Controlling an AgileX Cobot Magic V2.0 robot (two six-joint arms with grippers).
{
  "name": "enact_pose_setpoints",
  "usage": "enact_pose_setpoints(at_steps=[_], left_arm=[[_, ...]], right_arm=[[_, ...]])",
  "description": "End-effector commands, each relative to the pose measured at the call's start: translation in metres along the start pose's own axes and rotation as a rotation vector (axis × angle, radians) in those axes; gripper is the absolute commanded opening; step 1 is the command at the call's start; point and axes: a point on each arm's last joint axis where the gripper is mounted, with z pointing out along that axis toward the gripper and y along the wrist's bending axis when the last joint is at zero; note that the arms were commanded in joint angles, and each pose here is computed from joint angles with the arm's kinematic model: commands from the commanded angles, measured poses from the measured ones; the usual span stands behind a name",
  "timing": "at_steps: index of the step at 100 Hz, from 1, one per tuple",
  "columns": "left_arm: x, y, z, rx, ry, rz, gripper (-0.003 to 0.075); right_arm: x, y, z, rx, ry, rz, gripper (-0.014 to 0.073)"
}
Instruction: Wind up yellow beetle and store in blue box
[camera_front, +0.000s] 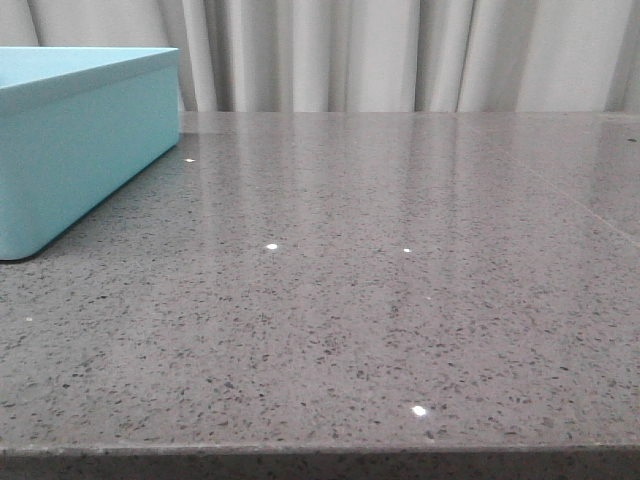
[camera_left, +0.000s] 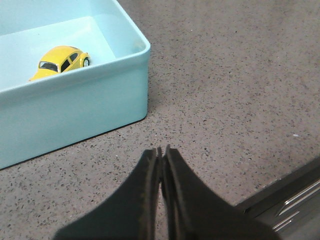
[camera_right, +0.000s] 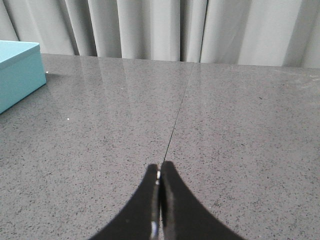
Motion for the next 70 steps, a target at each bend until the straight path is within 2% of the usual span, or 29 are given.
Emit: enact_pose_setpoints(at_steps=[1, 10, 18, 33, 45, 58, 70], left_arm=[[-0.01, 0.0, -0.002, 0.002, -0.07, -0.03, -0.0019], [-0.007, 0.001, 0.001, -0.001, -0.063, -0.033, -0.0019], [-0.005, 0.005, 0.003, -0.053, -0.113, -0.015, -0.0018], [0.002, 0.02, 0.009, -0.21, -0.369, -0.005, -0.0019], [0.016, 0.028, 0.015, -0.302, -0.519, -0.013, -0.0019], [0.037, 0.033, 0.023, -0.319, -0.561, -0.143, -0.0019], [0.05, 0.035, 0.032, -0.325, -0.562, -0.168, -0.0019]], right_arm=[[-0.013, 0.001, -0.002, -0.007, -0.085, -0.025, -0.0067], [-0.013, 0.001, -0.002, -0.007, -0.085, -0.025, -0.0067], [-0.013, 0.001, -0.002, -0.007, -0.085, -0.025, -0.0067], [-0.013, 0.001, -0.002, -0.007, -0.085, -0.025, -0.0067], [-0.013, 0.001, -0.002, -0.007, -0.085, -0.025, -0.0067], [-0.013, 0.001, -0.002, -0.007, -0.085, -0.025, -0.0067], [-0.013, 0.001, -0.002, -0.007, -0.085, -0.025, -0.0067]])
